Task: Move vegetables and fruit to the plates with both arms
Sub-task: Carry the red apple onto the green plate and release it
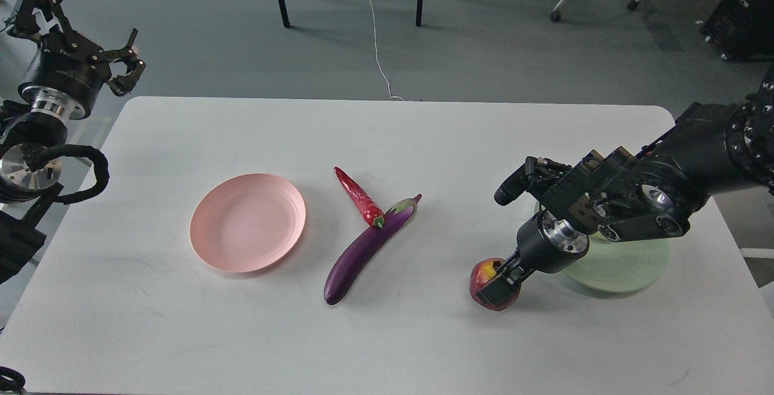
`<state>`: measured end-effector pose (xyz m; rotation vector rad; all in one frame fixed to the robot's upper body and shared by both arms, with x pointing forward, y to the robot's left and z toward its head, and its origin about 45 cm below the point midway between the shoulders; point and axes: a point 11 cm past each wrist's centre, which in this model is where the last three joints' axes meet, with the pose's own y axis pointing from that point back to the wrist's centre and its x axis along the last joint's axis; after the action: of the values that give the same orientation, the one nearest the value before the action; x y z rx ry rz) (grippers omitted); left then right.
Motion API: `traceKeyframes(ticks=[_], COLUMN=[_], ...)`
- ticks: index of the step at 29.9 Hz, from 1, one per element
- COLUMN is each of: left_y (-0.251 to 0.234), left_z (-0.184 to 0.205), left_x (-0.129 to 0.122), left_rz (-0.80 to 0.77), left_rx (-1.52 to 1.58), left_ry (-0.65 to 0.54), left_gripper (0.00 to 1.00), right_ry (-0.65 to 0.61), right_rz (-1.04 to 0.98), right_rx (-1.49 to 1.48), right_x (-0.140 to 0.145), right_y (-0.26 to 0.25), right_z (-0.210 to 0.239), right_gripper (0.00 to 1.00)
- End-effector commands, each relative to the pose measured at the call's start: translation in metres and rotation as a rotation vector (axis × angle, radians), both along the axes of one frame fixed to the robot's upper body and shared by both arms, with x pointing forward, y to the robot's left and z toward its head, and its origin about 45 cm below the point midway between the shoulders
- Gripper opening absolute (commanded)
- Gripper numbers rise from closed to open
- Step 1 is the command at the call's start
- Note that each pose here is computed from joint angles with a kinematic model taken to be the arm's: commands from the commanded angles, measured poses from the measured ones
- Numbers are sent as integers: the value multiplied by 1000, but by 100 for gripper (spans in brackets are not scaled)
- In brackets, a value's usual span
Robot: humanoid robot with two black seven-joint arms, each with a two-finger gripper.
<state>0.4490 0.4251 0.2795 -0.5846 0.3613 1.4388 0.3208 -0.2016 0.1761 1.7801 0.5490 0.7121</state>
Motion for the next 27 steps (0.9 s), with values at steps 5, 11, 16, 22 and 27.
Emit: traceKeyframes(ticks=[5, 11, 16, 22, 27], left_y=[0, -1, -1, -2, -3], left_z=[1, 0, 0, 0, -1], left_x=[0, 1, 1, 1, 1], left_rz=[0, -1, -2, -3, -7], left_rx=[-1, -4, -4, -5, -2], left_ry=[-2, -3, -2, -1, 1], left_gripper=[98, 98, 98, 98, 98], right_ry=[-118, -147, -146, -93, -98], right_rz=[-75, -80, -151, -203, -213], right_rx=[36, -43, -64, -75, -88], right_x=[28, 24, 17, 2, 4], right_y=[-21, -80, -118, -138, -145], right_z=[53, 65, 65, 40, 35], right_gripper=[45, 46, 47, 61, 69])
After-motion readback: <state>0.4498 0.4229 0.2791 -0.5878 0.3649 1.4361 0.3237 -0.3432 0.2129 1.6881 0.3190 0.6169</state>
